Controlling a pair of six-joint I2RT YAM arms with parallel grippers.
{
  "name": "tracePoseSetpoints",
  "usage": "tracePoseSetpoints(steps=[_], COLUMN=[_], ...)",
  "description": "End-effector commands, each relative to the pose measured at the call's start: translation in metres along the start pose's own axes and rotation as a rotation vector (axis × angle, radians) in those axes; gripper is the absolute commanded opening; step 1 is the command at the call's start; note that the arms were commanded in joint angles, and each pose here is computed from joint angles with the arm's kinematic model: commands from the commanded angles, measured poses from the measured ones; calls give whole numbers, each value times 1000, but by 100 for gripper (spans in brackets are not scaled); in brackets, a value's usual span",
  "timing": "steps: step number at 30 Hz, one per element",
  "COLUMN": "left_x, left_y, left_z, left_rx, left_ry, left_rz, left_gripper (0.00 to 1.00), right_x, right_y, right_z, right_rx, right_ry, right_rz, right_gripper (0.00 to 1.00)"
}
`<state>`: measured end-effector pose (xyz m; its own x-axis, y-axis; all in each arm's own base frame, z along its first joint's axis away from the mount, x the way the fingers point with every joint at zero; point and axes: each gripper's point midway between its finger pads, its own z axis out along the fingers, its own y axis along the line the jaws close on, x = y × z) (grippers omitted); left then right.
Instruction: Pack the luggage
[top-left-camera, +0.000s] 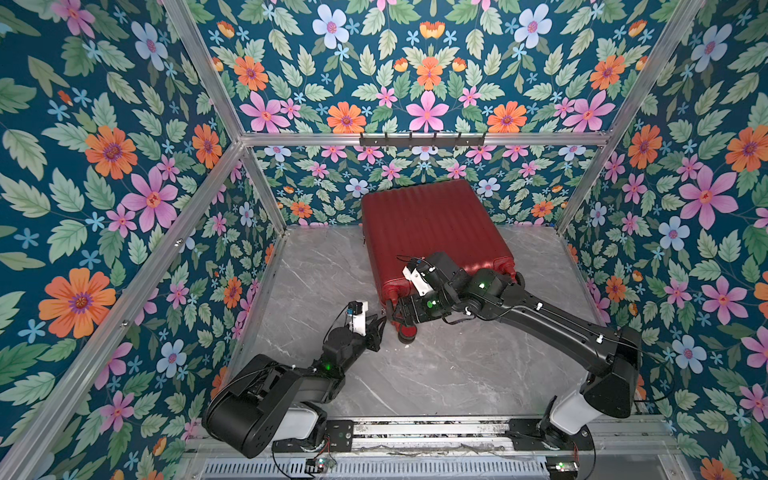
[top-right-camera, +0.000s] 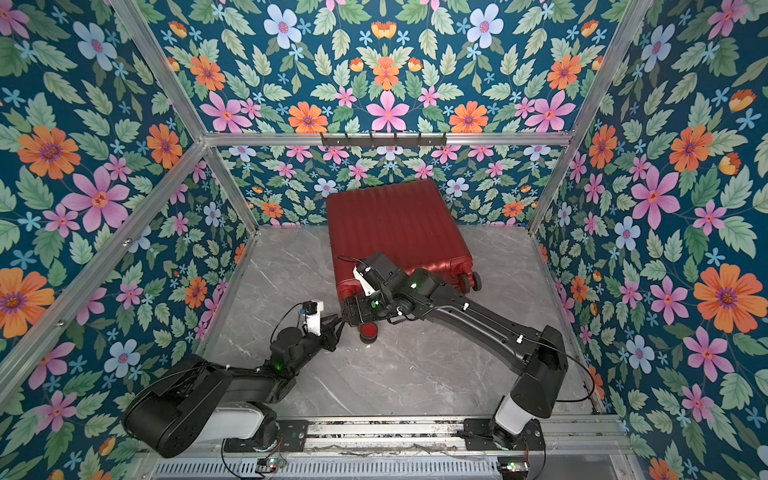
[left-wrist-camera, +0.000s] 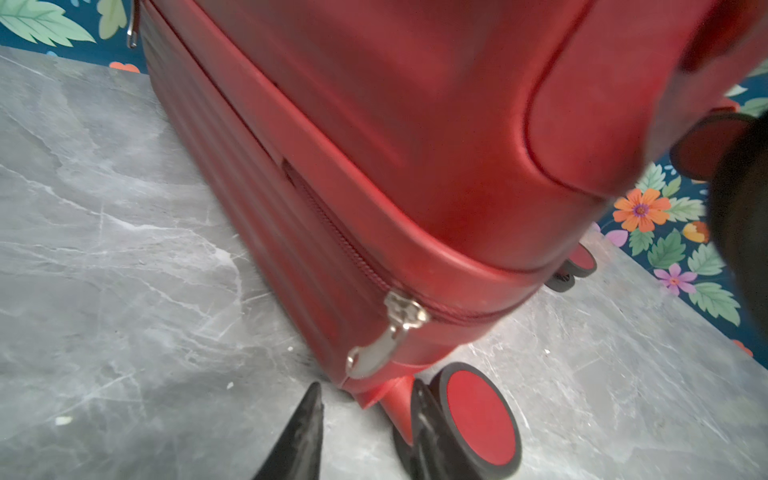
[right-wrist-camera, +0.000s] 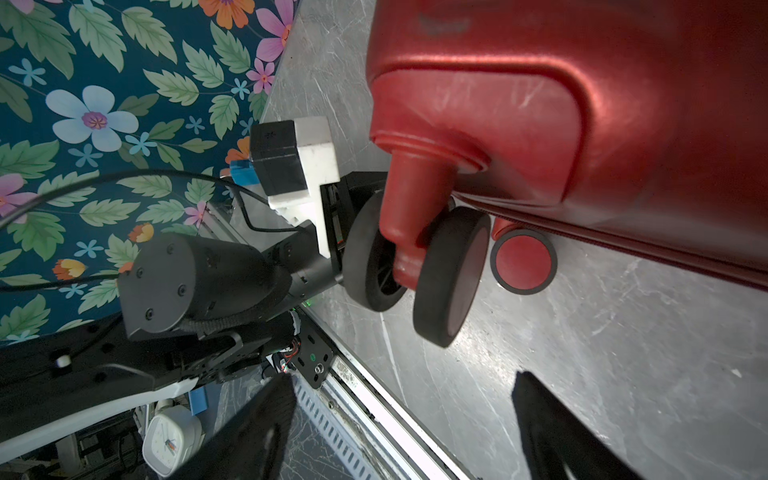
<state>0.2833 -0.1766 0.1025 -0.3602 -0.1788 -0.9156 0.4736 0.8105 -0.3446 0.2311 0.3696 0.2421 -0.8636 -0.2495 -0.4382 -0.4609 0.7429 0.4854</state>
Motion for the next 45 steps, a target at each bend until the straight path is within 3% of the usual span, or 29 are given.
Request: tracePoseSetpoints(steps=[1,25,36,45], left_x=[-18,-16,-18,-16], left_y=[-12,-9,-8,-7], left_z=[0,19,21,21], left_rx=[80,104,95,94], left_ry=[-75,-93,-93,-80], left_rz=[11,50,64,61], left_gripper=[33,20,0,0], right_x=[-3,0,-8,-12], right_y=[6,1,-5,-11], right_z=[2,13,27,36], right_rx=[-13,34,77,105], right_ry=[-3,43,34,20], right_rz=[3,29,63,77], right_gripper=[84,83,84,81])
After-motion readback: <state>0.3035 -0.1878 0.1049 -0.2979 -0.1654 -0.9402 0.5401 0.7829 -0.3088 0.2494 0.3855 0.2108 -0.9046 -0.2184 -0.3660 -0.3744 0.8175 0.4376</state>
